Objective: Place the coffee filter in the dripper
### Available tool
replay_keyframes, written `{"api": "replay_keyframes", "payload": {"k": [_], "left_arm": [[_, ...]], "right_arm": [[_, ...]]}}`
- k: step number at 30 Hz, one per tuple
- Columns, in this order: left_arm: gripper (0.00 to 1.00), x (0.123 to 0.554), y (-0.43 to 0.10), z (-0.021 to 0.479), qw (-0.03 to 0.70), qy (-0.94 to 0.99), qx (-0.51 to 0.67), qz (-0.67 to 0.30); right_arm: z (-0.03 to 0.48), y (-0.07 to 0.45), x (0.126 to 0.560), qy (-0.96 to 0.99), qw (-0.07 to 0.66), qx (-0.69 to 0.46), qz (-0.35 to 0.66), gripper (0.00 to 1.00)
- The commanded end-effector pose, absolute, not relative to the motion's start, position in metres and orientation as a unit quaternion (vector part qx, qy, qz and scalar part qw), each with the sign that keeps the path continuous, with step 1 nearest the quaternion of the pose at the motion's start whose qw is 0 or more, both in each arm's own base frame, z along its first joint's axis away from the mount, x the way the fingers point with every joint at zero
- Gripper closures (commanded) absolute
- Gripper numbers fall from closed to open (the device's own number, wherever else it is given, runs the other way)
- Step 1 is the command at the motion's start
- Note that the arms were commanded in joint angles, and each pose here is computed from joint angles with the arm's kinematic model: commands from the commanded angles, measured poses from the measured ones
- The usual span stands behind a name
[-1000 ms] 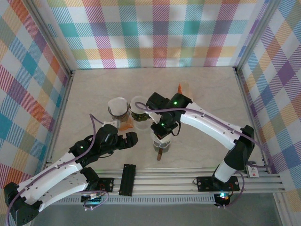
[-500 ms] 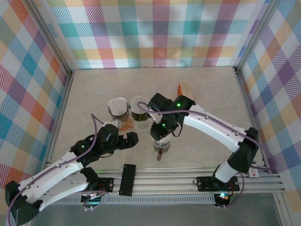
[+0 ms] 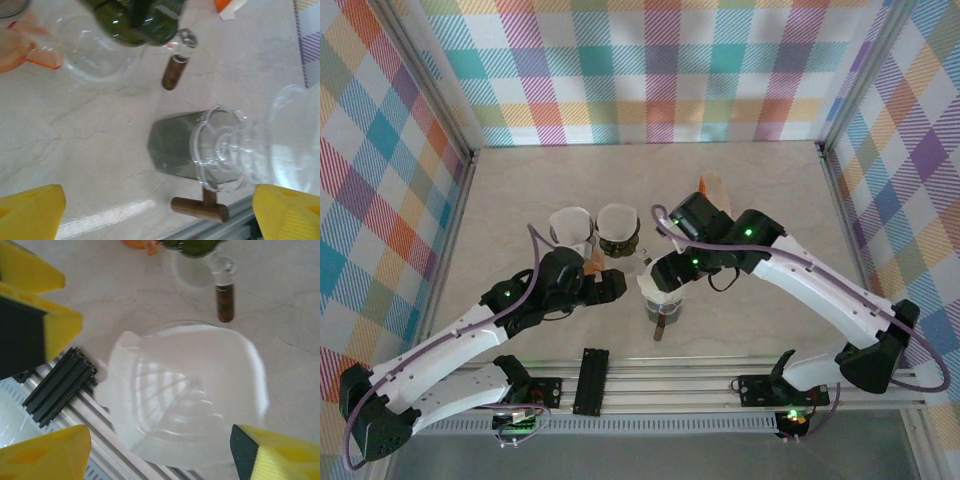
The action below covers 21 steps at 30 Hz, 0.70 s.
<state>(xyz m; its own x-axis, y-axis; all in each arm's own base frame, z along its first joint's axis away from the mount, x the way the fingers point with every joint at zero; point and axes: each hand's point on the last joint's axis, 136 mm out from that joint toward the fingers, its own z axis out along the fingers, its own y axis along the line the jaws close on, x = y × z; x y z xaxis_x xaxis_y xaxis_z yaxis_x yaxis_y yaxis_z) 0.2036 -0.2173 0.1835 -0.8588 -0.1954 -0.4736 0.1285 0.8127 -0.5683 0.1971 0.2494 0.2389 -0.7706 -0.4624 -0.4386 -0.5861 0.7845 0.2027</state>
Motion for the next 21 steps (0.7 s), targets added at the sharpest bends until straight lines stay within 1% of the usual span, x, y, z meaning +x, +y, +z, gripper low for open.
{"api": "replay_keyframes", "payload": {"k": [1, 3, 5, 6, 10, 13, 16, 21], "left_arm": [[0.16, 0.21, -0.246, 0.208, 0.268, 0.9, 0.026, -0.342], [0.28, 0.213, -0.256, 0.211, 0.264, 0.899, 0.039, -0.347], [0.41, 0.214, -0.261, 0.211, 0.261, 0.901, 0.046, -0.344], [0.44, 0.214, -0.262, 0.21, 0.26, 0.902, 0.049, -0.341], [0.47, 0.214, -0.267, 0.209, 0.257, 0.9, 0.055, -0.347], [0.49, 0.214, -0.271, 0.206, 0.254, 0.899, 0.056, -0.354], [0.51, 0.216, -0.271, 0.199, 0.251, 0.901, 0.05, -0.351], [0.53, 0.217, -0.271, 0.191, 0.249, 0.904, 0.048, -0.343]], "right_arm": [[0.233, 0.238, 0.21, 0.934, 0.197, -0.249, 0.163, 0.25], [0.229, 0.233, 0.212, 0.936, 0.198, -0.245, 0.16, 0.29], [0.228, 0.232, 0.212, 0.935, 0.199, -0.247, 0.158, 0.37], [0.227, 0.231, 0.212, 0.935, 0.2, -0.248, 0.157, 0.41], [0.218, 0.23, 0.213, 0.936, 0.192, -0.257, 0.145, 0.58], [0.214, 0.23, 0.215, 0.936, 0.191, -0.261, 0.141, 0.66], [0.21, 0.232, 0.216, 0.936, 0.187, -0.265, 0.137, 0.73], [0.202, 0.231, 0.217, 0.938, 0.179, -0.268, 0.129, 0.78]]}}
